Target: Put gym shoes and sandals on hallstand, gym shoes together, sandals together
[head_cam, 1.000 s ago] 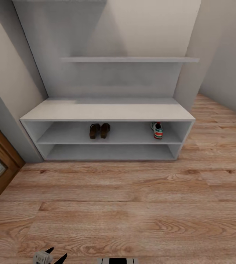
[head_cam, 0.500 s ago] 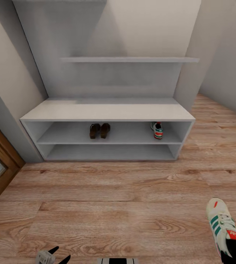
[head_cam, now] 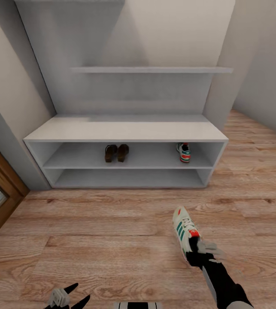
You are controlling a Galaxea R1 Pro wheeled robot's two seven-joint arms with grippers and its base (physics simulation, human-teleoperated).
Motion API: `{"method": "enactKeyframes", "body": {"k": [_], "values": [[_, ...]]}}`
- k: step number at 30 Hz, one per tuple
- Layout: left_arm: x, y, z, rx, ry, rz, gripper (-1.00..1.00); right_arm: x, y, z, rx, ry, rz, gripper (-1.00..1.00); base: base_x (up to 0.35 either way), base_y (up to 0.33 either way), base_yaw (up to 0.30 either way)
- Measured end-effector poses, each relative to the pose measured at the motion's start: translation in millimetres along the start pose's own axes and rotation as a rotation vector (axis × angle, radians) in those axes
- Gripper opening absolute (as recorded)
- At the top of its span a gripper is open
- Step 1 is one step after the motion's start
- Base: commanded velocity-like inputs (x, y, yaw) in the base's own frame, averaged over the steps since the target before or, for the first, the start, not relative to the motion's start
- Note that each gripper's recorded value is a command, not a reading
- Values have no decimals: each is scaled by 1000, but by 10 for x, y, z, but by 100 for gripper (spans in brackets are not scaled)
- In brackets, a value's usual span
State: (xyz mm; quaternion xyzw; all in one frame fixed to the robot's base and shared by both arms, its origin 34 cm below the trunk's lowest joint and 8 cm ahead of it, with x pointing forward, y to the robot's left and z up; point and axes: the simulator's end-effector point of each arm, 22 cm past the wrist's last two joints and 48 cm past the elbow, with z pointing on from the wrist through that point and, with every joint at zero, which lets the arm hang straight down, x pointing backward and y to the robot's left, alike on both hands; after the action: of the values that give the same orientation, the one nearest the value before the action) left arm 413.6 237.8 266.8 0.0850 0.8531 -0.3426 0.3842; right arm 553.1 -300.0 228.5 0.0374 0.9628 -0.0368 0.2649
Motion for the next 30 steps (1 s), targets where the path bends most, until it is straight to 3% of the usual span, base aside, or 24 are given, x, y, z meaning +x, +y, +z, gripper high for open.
{"method": "enactKeyframes", "body": {"k": [4,10,25,30], "values": [[-26,-18,57,5,-3,2,100,-588,380,-7,-48,-18,-38,-100,0,0,0],[-6,-46,65,20,15,19,100,-1232,601,-104,-72,-60,-39,-100,0,0,0],[-6,-53,61,24,17,27,100,-1383,943,-204,-111,-55,-28,-100,0,0,0],[-1,-58,61,25,18,27,100,-1403,988,-227,-60,-57,-22,-100,0,0,0]]}}
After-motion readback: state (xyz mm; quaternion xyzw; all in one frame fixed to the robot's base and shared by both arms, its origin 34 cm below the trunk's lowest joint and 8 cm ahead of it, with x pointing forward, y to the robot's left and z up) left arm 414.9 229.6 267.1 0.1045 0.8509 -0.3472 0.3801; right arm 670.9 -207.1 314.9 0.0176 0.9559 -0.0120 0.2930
